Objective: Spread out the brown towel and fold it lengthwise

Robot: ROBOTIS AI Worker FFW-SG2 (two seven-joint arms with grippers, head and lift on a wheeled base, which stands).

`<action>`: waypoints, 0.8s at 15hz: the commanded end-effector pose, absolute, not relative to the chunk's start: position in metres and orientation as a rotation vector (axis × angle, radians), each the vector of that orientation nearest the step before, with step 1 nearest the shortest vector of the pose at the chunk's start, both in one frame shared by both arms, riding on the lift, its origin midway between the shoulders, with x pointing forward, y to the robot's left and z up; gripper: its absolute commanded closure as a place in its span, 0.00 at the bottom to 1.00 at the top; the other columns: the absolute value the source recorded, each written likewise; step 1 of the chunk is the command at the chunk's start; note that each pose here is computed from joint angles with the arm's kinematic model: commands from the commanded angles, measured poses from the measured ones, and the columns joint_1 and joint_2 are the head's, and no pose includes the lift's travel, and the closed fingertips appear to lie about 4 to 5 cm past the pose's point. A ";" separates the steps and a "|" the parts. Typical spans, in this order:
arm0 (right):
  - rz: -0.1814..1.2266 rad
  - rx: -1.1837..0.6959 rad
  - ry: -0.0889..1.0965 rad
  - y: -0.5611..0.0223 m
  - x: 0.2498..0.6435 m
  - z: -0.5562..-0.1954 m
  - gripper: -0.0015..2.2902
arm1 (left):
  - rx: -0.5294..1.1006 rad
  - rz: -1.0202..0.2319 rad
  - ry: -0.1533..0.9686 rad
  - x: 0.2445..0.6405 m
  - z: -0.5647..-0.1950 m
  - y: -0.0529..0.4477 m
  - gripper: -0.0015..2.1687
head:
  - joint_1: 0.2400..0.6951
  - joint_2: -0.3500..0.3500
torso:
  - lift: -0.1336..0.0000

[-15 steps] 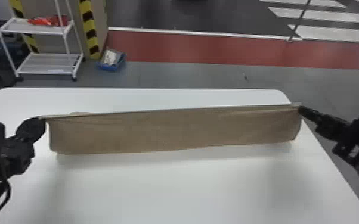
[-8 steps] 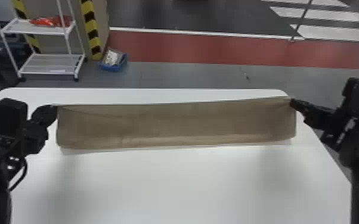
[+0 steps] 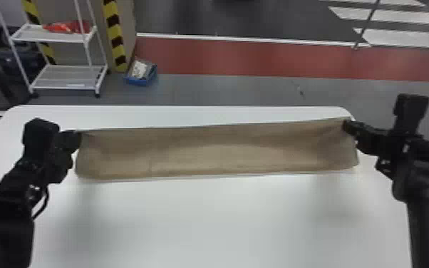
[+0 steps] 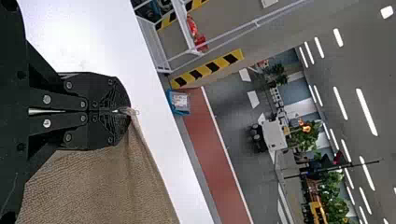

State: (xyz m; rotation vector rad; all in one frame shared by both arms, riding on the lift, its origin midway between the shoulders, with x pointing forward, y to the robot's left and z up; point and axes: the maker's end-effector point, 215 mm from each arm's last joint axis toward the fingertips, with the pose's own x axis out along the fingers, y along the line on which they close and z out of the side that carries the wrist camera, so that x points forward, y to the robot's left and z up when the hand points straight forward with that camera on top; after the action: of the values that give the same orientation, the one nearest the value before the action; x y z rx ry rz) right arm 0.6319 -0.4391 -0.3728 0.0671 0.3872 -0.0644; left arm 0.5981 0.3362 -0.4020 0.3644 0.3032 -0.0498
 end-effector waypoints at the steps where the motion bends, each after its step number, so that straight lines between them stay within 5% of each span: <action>1: -0.058 0.039 0.389 -0.434 0.638 -0.377 0.45 | 0.371 -0.053 0.308 0.606 -0.407 0.333 0.90 | 1.00 0.37 | 0.07; 3: -0.069 0.006 0.390 -0.433 0.642 -0.380 0.44 | 0.377 -0.055 0.307 0.612 -0.409 0.332 0.87 | 1.00 0.37 | 0.07; 4: -0.064 -0.015 0.384 -0.429 0.645 -0.381 0.32 | 0.382 -0.060 0.294 0.614 -0.407 0.327 0.77 | 1.00 0.37 | 0.07; 5: -0.071 -0.028 0.384 -0.428 0.646 -0.383 0.24 | 0.388 -0.054 0.277 0.617 -0.404 0.325 0.55 | 1.00 0.37 | 0.07; 6: -0.076 -0.040 0.390 -0.428 0.646 -0.387 0.16 | 0.392 -0.059 0.260 0.618 -0.400 0.322 0.12 | 1.00 0.37 | 0.07; 7: -0.095 -0.049 0.397 -0.431 0.645 -0.390 0.05 | 0.396 -0.055 0.247 0.619 -0.397 0.321 0.00 | 1.00 0.37 | 0.07; 12: -0.108 -0.036 0.409 -0.439 0.624 -0.403 0.03 | 0.421 0.012 0.131 0.611 -0.373 0.327 0.02 | 1.00 0.37 | 0.07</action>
State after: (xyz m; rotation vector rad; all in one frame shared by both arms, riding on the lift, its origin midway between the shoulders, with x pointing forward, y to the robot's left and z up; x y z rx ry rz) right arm 0.6336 -0.4363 -0.3980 -0.0401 0.4049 -0.1054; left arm 0.6178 0.3257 -0.3746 0.4194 0.1459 0.0048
